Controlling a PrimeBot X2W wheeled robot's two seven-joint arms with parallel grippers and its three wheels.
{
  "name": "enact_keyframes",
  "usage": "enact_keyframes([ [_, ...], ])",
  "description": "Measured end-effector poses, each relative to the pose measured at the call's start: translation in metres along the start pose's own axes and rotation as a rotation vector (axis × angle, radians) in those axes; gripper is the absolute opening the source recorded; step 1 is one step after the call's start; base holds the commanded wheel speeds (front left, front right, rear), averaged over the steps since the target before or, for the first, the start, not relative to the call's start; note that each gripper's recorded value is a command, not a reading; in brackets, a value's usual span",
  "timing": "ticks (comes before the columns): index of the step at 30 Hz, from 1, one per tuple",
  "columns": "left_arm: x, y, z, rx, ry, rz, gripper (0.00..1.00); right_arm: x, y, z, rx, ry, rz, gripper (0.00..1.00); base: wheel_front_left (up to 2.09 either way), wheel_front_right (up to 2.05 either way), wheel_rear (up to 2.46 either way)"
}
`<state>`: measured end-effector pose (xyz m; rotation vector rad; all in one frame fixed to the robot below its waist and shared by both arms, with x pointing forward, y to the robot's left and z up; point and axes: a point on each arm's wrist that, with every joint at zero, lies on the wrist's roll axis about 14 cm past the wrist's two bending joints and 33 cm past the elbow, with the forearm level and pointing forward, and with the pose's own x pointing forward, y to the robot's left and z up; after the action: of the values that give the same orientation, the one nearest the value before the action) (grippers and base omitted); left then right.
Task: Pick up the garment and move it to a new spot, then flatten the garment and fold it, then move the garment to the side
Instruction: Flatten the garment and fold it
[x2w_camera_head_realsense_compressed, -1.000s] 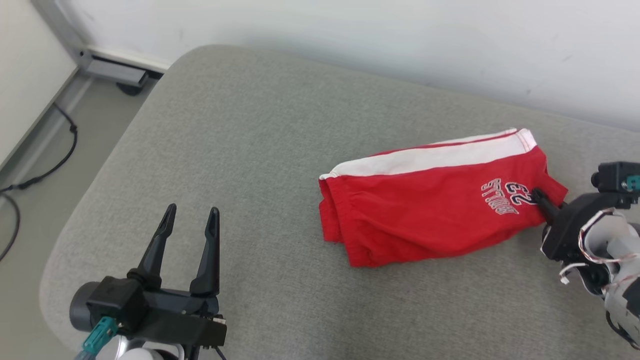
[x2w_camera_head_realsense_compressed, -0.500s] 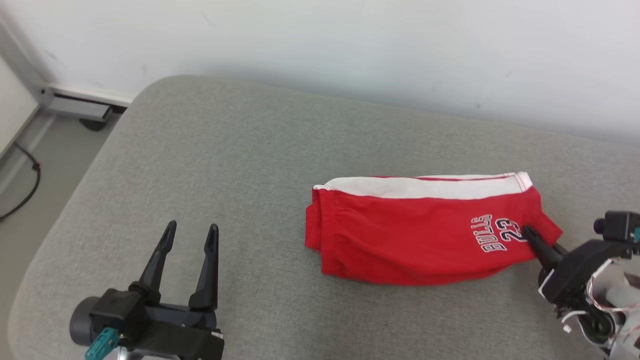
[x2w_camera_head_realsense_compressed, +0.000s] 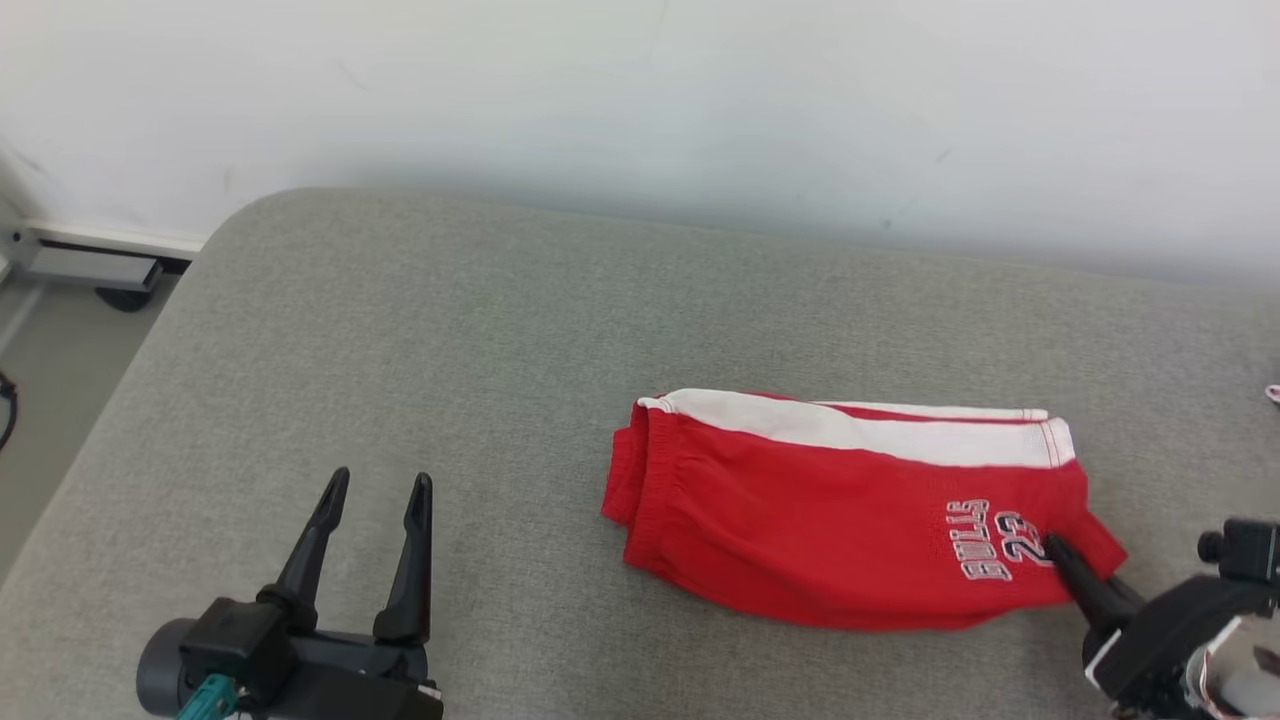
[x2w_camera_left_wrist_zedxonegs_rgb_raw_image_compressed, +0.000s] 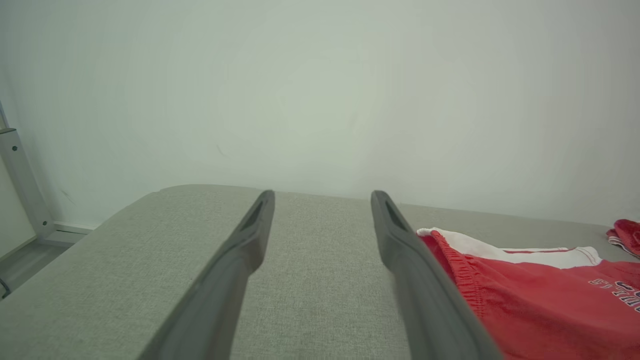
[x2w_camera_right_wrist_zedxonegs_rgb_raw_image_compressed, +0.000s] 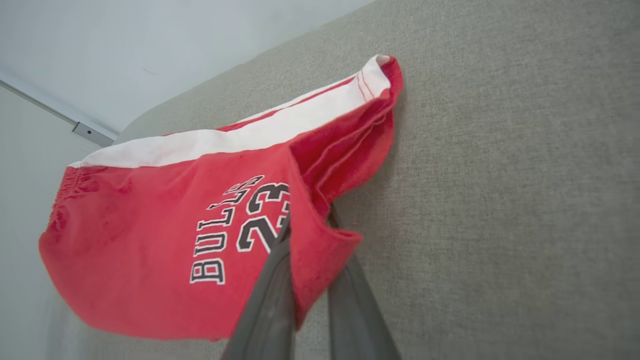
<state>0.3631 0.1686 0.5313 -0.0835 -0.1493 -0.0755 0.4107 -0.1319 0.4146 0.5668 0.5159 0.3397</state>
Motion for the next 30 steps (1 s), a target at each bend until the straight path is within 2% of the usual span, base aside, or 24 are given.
enact_keyframes([
  [10, 0.001, -0.007, -0.002, -0.005, 0.006, -0.023, 1.0, -0.02, -0.012, -0.034, 0.034, 0.04, -0.043, 0.0, 0.0, 0.0, 0.0],
  [11, 0.0, -0.007, -0.002, -0.005, 0.005, -0.024, 1.0, -0.022, -0.014, -0.036, 0.018, 0.043, -0.049, 0.36, 0.0, 0.0, 0.0],
  [12, 0.0, -0.007, -0.002, -0.005, 0.005, -0.024, 1.0, -0.023, -0.017, -0.037, -0.001, 0.05, -0.056, 0.47, 0.0, 0.0, 0.0],
  [13, 0.0, -0.007, -0.002, -0.004, 0.006, -0.025, 1.0, -0.025, -0.02, -0.038, -0.015, 0.053, -0.062, 1.0, 0.0, 0.0, 0.0],
  [18, -0.003, -0.008, -0.004, -0.001, 0.012, -0.031, 1.0, -0.028, -0.024, -0.031, -0.052, 0.028, -0.074, 1.0, 0.0, 0.0, 0.0],
  [25, -0.005, -0.015, -0.001, -0.001, 0.005, -0.054, 1.0, -0.036, -0.03, 0.0, -0.119, -0.07, -0.093, 1.0, 0.0, 0.0, 0.0],
  [30, -0.004, -0.02, 0.002, -0.003, -0.006, -0.071, 1.0, -0.041, -0.032, 0.003, -0.141, -0.09, -0.105, 1.0, 0.0, 0.0, 0.0],
])
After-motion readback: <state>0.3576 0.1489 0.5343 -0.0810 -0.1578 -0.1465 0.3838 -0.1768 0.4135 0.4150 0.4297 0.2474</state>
